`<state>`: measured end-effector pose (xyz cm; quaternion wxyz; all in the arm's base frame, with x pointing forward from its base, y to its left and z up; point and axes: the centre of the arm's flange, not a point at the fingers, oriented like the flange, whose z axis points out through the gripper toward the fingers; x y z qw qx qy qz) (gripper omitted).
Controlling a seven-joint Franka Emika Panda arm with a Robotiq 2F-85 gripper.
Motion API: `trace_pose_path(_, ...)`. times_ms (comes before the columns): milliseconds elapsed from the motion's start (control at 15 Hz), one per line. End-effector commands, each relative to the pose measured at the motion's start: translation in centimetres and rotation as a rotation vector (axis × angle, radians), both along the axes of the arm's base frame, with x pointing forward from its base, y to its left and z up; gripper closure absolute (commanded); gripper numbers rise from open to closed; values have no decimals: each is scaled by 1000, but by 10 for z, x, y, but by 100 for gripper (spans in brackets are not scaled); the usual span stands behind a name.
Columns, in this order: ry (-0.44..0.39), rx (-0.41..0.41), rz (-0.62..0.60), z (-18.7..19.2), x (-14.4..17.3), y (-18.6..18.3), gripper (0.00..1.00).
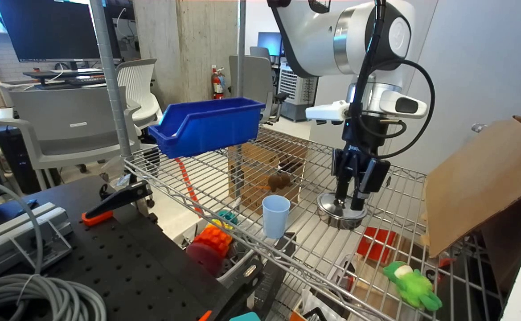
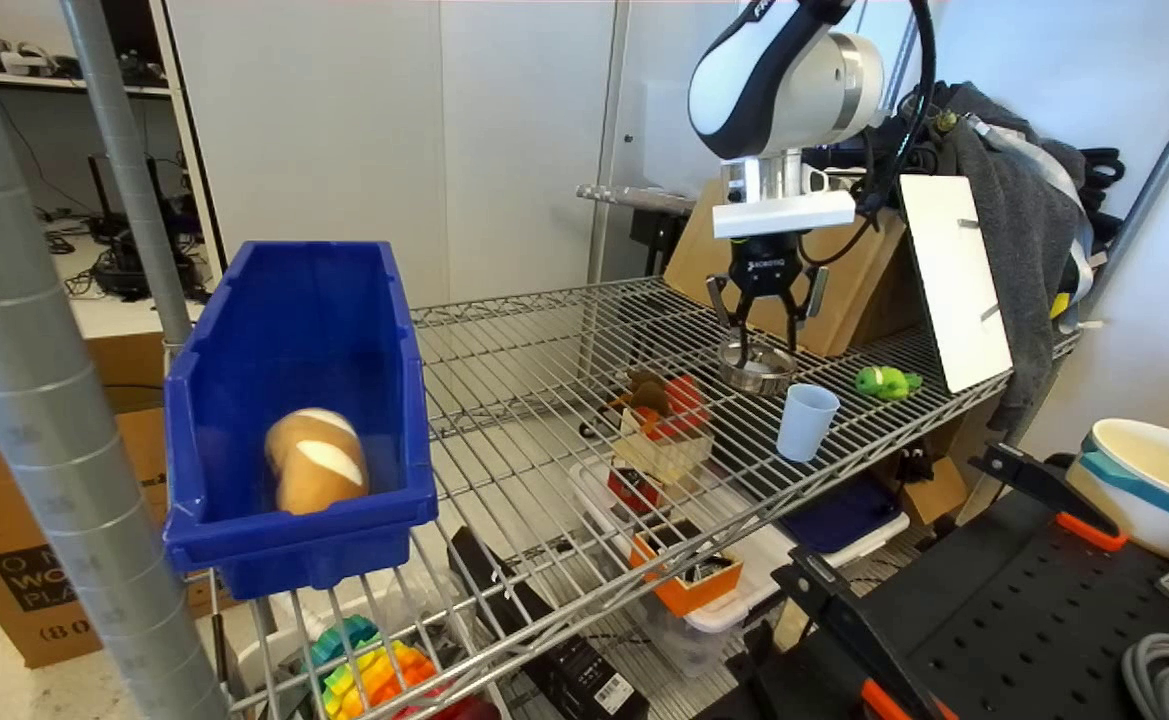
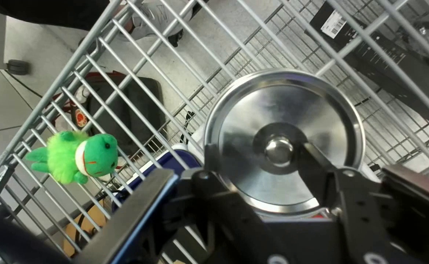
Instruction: Put the lid on the pot
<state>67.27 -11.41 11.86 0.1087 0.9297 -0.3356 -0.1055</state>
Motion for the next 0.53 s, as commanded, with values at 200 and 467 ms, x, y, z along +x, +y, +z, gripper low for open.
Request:
trace_pose_path(200,-34,123,108,97,-19,62,0)
trace_pose_path(467,-39,70,87,66,6,52,0)
